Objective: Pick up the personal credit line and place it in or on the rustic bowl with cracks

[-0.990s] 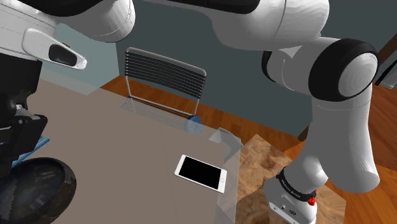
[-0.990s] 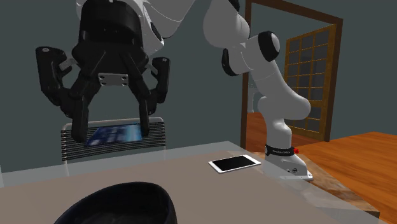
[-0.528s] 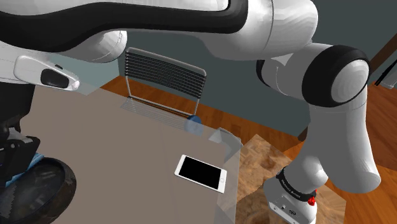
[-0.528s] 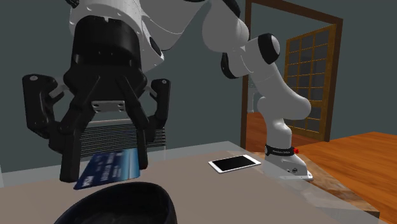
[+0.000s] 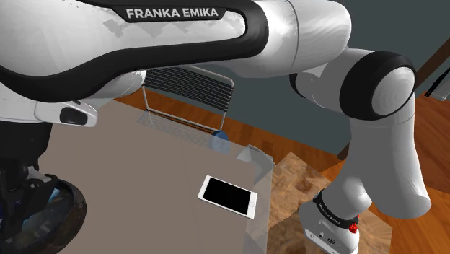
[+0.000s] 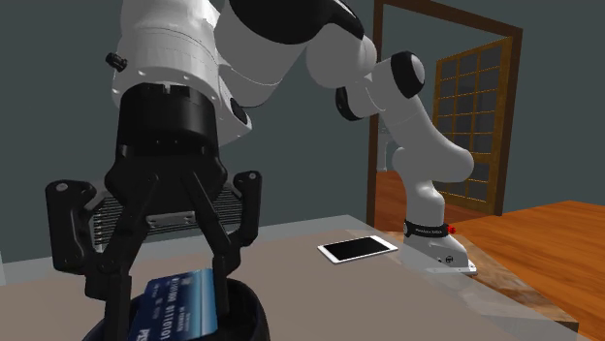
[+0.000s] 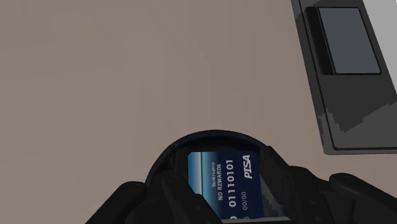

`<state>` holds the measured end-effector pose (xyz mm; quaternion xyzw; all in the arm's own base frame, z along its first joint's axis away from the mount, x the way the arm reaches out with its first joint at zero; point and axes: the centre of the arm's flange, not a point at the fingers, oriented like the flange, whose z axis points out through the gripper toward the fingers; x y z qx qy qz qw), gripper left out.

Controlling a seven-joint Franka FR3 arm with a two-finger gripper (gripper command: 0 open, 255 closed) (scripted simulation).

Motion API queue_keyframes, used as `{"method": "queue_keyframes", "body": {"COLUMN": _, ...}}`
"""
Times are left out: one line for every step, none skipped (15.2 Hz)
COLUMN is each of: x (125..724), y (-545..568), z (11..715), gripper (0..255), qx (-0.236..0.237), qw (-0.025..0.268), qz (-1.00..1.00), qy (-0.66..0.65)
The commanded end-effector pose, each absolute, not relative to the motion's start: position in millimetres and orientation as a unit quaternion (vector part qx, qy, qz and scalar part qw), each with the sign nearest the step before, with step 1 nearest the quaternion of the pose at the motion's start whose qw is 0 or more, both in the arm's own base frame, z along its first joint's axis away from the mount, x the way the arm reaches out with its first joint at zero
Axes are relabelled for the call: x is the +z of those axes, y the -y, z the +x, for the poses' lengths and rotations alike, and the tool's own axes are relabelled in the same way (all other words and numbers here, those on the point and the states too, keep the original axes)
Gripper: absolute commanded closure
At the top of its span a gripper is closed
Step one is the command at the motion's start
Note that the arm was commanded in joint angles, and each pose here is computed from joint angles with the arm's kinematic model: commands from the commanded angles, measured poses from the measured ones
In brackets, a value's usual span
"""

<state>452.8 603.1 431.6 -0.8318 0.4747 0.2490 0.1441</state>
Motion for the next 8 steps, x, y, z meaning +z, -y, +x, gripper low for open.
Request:
{"method": "queue_keyframes", "body": {"x": 421.5, "y": -602.4, "z": 454.1, "gripper": 255, "qx": 0.249, "qw": 0.144, "qz": -0.832, "qy": -0.475}}
{"method": "queue_keyframes", "body": {"x": 418.1, "y": -602.4, "z": 454.1, "gripper": 255, "qx": 0.249, "qw": 0.144, "qz": -0.832, "qy": -0.475}}
{"method": "queue_keyframes", "body": {"x": 418.1, "y": -602.4, "z": 454.1, "gripper": 255, "qx": 0.249, "qw": 0.144, "qz": -0.832, "qy": -0.475}}
{"method": "queue_keyframes", "body": {"x": 418.1, "y": -602.4, "z": 454.1, "gripper": 255, "qx": 0.249, "qw": 0.144, "qz": -0.832, "qy": -0.475}}
{"method": "queue_keyframes", "body": {"x": 418.1, "y": -602.4, "z": 454.1, "gripper": 255, "qx": 0.249, "qw": 0.144, "qz": -0.832, "qy": -0.475}}
{"method": "queue_keyframes", "body": {"x": 418.1, "y": -602.4, "z": 454.1, "gripper": 255, "qx": 0.249, "qw": 0.144, "qz": -0.832, "qy": -0.475}}
{"method": "queue_keyframes", "body": {"x": 418.1, "y": -602.4, "z": 454.1, "gripper": 255, "qx": 0.249, "qw": 0.144, "qz": -0.832, "qy": -0.475}}
{"method": "queue_keyframes", "body": {"x": 418.1, "y": -602.4, "z": 454.1, "gripper": 255, "qx": 0.249, "qw": 0.144, "qz": -0.832, "qy": -0.475}}
